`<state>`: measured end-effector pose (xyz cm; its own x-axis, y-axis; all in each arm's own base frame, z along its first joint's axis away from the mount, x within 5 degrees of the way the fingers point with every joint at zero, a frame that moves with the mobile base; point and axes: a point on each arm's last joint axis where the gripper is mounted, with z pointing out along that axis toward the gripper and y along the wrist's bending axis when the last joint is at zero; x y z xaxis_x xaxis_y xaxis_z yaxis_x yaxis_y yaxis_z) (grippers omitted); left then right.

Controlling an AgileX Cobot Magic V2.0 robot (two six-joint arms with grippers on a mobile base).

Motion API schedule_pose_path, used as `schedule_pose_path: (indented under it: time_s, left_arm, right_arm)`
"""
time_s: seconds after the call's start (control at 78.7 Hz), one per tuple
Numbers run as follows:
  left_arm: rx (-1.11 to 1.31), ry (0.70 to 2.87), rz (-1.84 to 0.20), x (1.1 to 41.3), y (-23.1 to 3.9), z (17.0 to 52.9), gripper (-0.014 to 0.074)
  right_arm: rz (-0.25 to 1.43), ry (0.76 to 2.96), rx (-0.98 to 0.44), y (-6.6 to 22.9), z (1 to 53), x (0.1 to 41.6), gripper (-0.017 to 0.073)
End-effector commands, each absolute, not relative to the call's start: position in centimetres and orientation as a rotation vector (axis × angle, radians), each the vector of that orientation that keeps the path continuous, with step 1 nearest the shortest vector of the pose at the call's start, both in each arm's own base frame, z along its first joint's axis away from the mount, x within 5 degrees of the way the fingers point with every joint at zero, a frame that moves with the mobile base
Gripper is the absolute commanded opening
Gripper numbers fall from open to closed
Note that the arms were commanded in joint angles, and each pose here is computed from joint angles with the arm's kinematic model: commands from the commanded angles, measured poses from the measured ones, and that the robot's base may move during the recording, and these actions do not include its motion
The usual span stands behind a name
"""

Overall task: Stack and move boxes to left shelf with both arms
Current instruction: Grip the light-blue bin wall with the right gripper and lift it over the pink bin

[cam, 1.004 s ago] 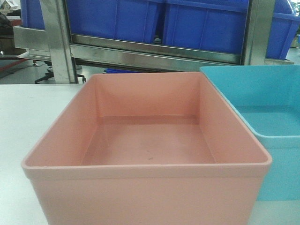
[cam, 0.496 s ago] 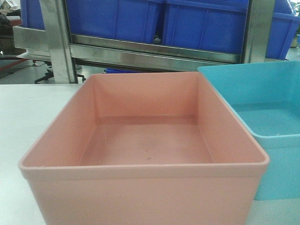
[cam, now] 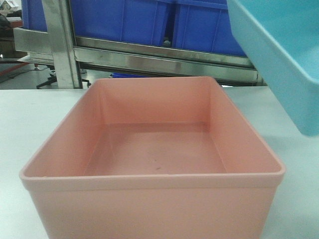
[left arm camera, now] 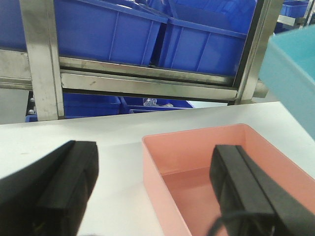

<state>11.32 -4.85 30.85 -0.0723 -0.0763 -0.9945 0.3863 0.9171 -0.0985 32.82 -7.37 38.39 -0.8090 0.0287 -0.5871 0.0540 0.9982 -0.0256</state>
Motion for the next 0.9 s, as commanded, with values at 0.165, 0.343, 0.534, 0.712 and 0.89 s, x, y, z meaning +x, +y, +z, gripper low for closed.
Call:
schedule_pose_path:
  time_s: [0.165,0.343,0.534,0.712,0.89]
  left_arm:
    - [0.206,1.511,-0.384,11.4,-4.6,32.4,0.0386]
    - [0.206,1.511,-0.384,11.4,-4.6,32.4,0.0386]
    - [0.206,1.511,-0.384,11.4,-4.6,32.4,0.0386]
    - [0.206,1.511,-0.384,11.4,-4.6,32.4,0.0386]
    - [0.206,1.511,-0.384,11.4,-4.6,32.4,0.0386]
  right_arm:
    - [0.204,2.272,0.256,-3.9,44.5,29.4,0.0057]
    - [0.361,2.349,0.228,1.0,44.3,29.0,0.0057]
    - [0.506,2.422,0.218,6.1,43.1,29.1,0.0057]
    - [0.561,2.499,0.210,10.0,40.7,29.5,0.0057]
    - [0.559,2.557,0.135,13.0,38.7,29.5,0.0057]
